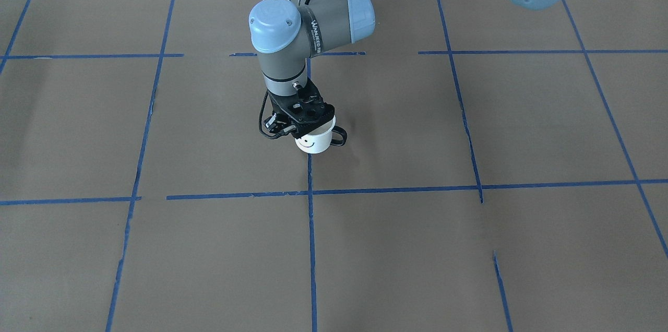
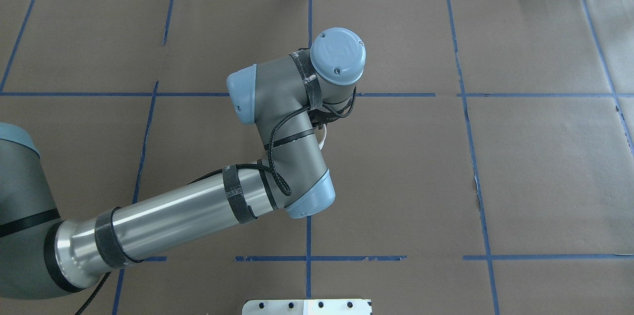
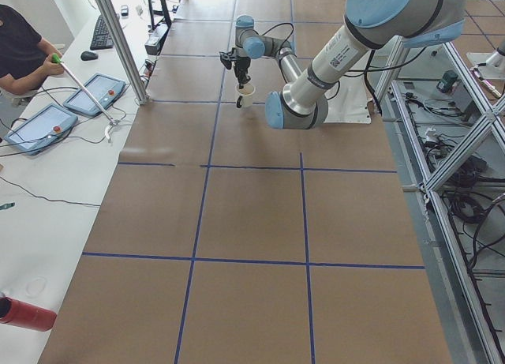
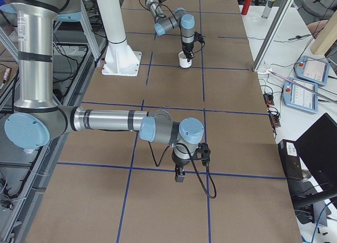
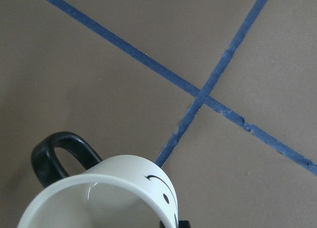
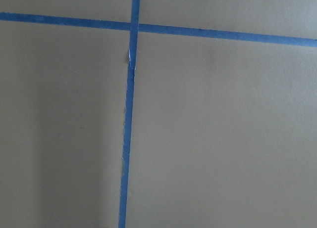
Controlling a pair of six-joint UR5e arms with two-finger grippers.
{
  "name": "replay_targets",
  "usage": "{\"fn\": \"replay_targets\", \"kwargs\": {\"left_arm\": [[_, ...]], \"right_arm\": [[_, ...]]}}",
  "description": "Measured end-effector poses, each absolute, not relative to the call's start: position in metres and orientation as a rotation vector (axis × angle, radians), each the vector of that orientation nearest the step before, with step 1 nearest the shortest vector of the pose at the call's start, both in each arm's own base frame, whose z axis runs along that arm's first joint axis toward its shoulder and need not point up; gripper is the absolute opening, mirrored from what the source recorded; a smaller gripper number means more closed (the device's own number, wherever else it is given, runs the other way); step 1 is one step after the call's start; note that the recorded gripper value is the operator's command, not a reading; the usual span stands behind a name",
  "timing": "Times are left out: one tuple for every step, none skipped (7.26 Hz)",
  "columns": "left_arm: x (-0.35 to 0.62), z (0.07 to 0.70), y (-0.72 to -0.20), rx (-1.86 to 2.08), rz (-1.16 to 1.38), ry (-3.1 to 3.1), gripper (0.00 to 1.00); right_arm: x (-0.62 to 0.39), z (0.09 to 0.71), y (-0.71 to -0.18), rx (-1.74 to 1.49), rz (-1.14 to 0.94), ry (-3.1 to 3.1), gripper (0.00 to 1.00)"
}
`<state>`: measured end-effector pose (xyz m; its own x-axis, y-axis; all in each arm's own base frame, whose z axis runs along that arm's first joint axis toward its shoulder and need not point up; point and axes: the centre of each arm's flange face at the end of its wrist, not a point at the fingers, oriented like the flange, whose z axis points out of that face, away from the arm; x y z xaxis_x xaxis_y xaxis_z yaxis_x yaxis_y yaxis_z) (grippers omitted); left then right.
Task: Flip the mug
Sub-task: 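Rotate the left wrist to turn the mug upright and lower it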
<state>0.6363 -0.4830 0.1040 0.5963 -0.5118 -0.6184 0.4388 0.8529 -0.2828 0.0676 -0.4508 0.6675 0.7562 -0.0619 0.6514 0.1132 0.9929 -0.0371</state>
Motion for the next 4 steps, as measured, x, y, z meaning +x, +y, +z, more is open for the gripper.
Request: {"fn": "replay_targets", "kwargs": {"left_arm": [[0.639, 0.105, -0.48, -0.105, -0.541, 0.745, 0.0], [0.642, 0.105, -0.475, -0.106, -0.529, 0.744, 0.0], [0.647, 0.105, -0.469, -0.106, -0.512, 0.743, 0.0], [0.649, 0.106, -0.465, -0.103, -0.495, 0.743, 0.0]], "right_arm": [[0.068, 0.668, -0.451, -0.076, -0.096, -0.707, 1.0], [0.068, 0.668, -0.451, -0.076, -0.096, -0.707, 1.0], [0.068, 0.668, -0.451, -0.076, -0.096, -0.707, 1.0], [0.068, 0.668, -0.451, -0.076, -0.096, -0.707, 1.0]]}}
